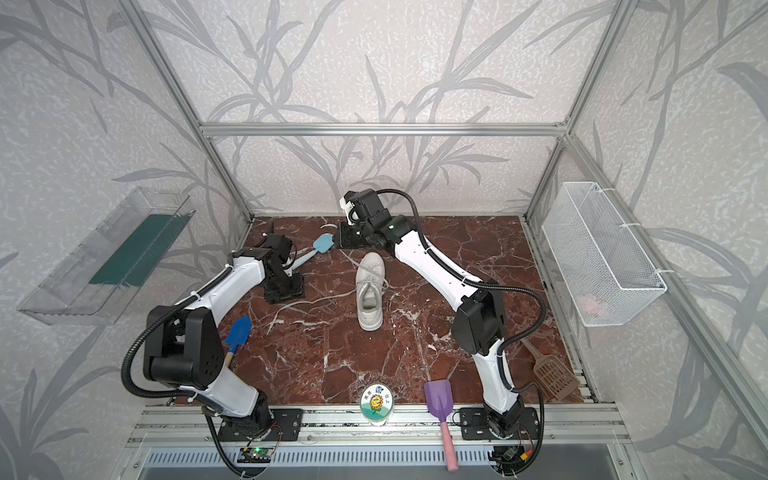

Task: Tie the shoes

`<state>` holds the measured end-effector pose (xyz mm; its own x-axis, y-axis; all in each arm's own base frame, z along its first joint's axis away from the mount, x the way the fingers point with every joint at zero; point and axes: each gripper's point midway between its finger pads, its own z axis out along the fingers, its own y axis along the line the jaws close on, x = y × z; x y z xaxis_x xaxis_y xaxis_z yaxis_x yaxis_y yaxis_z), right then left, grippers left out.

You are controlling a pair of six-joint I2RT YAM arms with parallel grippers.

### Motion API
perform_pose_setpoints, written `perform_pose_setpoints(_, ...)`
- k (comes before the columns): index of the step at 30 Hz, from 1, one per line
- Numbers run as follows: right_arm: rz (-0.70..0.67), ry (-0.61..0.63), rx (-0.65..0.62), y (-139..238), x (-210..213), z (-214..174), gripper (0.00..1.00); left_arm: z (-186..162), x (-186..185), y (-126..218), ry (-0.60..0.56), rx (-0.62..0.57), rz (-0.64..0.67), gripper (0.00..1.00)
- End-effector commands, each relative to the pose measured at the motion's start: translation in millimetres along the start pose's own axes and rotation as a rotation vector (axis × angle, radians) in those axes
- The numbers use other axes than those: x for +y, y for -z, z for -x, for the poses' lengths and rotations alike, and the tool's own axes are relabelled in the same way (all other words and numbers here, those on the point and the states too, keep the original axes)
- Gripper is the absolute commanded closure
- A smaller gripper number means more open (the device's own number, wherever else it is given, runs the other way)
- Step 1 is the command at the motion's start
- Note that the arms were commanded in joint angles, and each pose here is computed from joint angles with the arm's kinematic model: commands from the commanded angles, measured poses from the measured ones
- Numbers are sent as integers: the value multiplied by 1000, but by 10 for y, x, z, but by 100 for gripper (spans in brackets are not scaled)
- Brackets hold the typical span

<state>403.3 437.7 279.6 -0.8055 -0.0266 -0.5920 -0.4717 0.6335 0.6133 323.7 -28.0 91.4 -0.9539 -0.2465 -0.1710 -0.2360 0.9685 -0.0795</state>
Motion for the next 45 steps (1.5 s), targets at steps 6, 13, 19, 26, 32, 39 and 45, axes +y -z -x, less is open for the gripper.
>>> perform_pose_setpoints(6, 36, -30, 32, -268, 133, -54, 100, -77, 15, 46, 30, -12, -23, 41)
perform_pose_setpoints(13, 44, -66, 47, -503, 150, -90, 100, -124, 9, 39, 40, -11, -35, 41)
perform_pose_setpoints(19, 48, -114, 81, -761, 74, -178, 100, -176, 24, 37, 46, -11, -36, 41)
perform_pose_setpoints(26, 37, -165, 89, -1019, -72, -268, 100, -208, 28, 41, 50, -9, -42, 41)
perform_pose_setpoints(32, 29, -193, 120, -1283, -225, -430, 100, -215, 19, 69, 52, -14, -48, 41)
perform_pose_setpoints(39, 6, -228, 143, -1571, -452, -597, 100, -233, 13, 61, 56, -7, -55, 41)
perform_pose_setpoints(45, -14, -245, 153, -1762, -619, -710, 100, -245, 11, 74, 51, -9, -58, 41)
